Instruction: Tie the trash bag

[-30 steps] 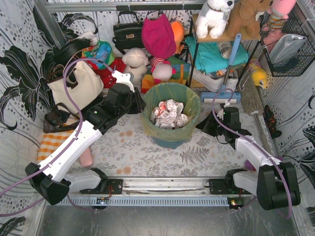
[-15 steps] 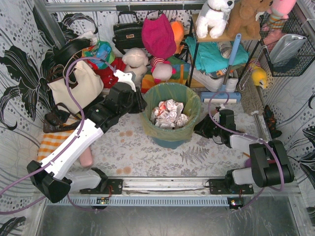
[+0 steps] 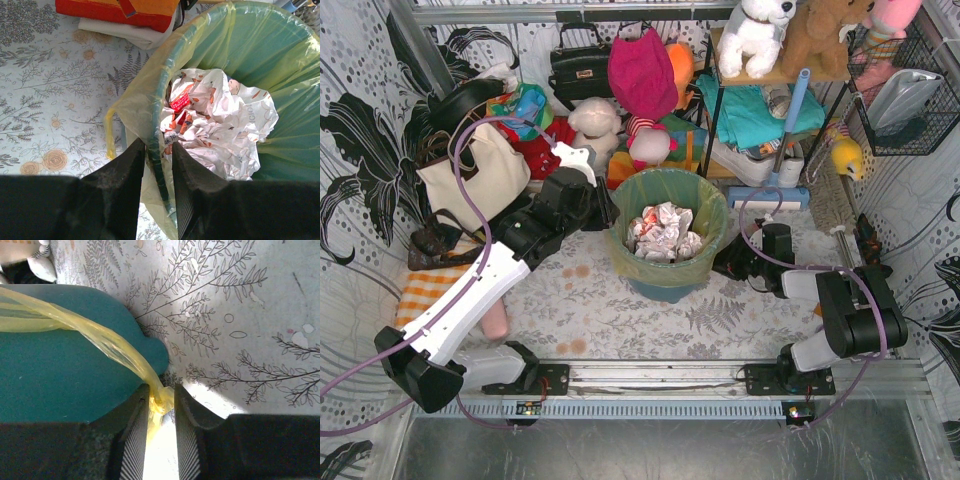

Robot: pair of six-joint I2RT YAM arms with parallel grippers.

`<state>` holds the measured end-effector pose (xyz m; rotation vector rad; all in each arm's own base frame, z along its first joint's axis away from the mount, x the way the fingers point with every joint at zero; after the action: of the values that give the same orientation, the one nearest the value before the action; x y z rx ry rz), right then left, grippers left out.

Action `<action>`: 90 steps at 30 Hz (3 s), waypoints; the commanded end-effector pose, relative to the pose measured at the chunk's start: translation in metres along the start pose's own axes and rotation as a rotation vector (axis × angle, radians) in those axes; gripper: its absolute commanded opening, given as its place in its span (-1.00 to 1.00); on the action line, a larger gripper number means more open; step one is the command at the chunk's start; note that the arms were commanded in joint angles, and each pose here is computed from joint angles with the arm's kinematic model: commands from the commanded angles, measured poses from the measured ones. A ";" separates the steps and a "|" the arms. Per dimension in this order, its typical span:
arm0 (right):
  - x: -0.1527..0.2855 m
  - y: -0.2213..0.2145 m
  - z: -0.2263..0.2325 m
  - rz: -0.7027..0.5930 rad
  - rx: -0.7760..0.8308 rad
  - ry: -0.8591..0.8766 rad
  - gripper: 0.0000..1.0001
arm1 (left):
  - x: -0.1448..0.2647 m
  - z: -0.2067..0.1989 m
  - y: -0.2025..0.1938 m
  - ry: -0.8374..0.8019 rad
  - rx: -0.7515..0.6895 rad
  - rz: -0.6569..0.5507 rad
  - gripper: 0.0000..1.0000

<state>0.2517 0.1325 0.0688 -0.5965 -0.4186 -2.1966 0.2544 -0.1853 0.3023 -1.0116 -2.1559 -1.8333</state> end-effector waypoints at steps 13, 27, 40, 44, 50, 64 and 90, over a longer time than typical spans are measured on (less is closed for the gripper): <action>0.022 -0.005 -0.008 -0.112 -0.007 -0.036 -1.00 | 0.006 0.000 0.012 -0.009 -0.004 -0.061 -0.23; 0.078 0.015 -0.010 -0.331 0.187 -0.355 -1.00 | 0.033 0.021 0.021 0.128 0.034 -0.201 -0.19; 0.061 0.017 0.012 -0.230 0.236 -0.229 -0.11 | 0.021 0.018 0.017 0.113 0.042 -0.167 -0.13; 0.048 0.014 0.014 -0.174 0.225 -0.161 -0.02 | 0.021 0.019 0.016 0.119 0.042 -0.165 -0.13; 0.032 0.007 0.014 -0.092 0.185 -0.073 -0.01 | 0.023 0.022 0.012 0.133 0.048 -0.166 -0.13; 0.021 -0.002 -0.004 -0.060 0.105 -0.054 -0.90 | 0.023 0.035 -0.018 0.192 0.085 -0.104 -0.13; -0.017 0.039 0.024 -0.071 0.134 -0.022 -1.00 | -0.040 0.034 -0.127 -0.141 0.345 -0.012 0.19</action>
<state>0.2793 0.1278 0.0706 -0.6206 -0.5814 -2.1791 0.2135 -0.1590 0.1534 -1.0196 -2.2546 -1.3918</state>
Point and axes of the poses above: each gripper's point midway between its finger pads, its own x axis back along the fingers, its own z axis along the line the jaws close on, y = z × x, the point moved 6 cm from there along x, back along the fingers, and after that the axes turned 11 degrees about -x, right-handed, at the moved point
